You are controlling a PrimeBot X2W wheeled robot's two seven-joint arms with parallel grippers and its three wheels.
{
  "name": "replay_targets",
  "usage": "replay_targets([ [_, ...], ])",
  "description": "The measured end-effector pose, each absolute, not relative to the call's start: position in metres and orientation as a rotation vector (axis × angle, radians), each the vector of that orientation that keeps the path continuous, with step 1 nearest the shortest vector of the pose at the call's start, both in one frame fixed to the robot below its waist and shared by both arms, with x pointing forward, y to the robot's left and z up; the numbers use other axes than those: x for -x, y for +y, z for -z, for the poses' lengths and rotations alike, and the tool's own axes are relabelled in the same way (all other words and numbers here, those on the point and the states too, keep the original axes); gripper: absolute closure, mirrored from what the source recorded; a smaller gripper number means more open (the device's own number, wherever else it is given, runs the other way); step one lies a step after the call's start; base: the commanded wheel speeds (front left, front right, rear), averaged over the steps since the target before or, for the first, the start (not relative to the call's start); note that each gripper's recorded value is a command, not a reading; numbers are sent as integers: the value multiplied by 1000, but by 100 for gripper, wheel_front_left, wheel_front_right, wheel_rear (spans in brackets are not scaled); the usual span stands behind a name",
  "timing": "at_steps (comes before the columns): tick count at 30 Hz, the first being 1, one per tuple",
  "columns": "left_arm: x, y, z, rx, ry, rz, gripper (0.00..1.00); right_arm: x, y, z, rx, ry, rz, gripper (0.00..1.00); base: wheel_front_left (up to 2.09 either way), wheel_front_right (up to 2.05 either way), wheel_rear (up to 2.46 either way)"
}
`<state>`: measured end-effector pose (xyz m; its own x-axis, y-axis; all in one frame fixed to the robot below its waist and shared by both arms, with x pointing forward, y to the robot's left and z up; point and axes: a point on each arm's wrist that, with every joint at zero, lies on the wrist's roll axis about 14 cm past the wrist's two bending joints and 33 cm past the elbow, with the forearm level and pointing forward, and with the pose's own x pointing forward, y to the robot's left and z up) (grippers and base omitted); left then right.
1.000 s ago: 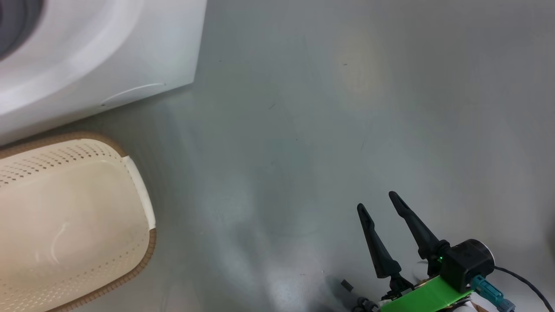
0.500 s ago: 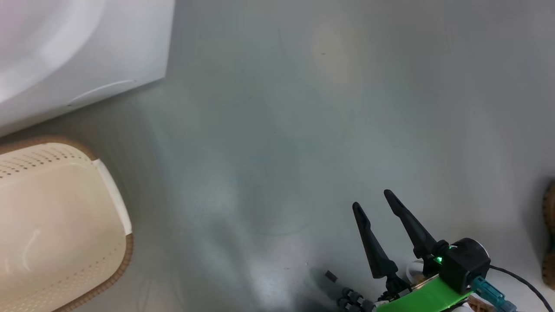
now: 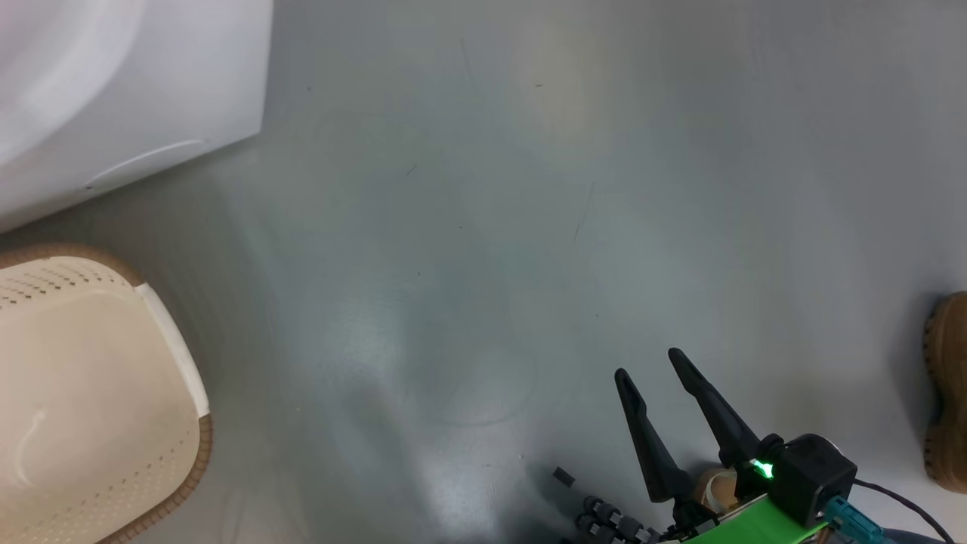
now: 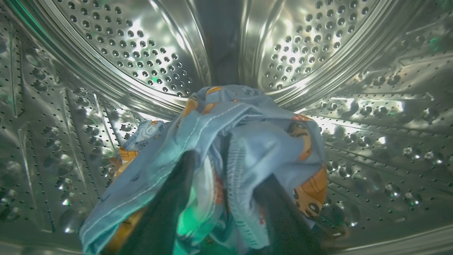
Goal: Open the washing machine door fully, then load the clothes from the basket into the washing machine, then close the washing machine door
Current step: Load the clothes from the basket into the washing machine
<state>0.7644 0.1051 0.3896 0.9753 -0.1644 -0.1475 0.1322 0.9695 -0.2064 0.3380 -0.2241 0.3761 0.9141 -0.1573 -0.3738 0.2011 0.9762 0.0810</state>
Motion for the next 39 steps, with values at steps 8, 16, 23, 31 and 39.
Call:
replay_targets([
  [8,-759,114,-380,153,246,128,0,-340,-224,-378,-139,362,185,0,0,0,0],
  [16,-749,124,-409,202,203,65,0,-352,-218,-384,-153,322,149,0,0,0,0],
  [23,-713,118,-408,199,240,58,0,-357,-212,-392,-170,285,120,0,0,0,0],
  [31,-664,117,-416,216,263,60,0,-365,-209,-411,-180,214,92,0,0,0,0],
  [39,-609,116,-437,272,223,67,0,-371,-211,-435,-165,133,77,0,0,0,0],
])
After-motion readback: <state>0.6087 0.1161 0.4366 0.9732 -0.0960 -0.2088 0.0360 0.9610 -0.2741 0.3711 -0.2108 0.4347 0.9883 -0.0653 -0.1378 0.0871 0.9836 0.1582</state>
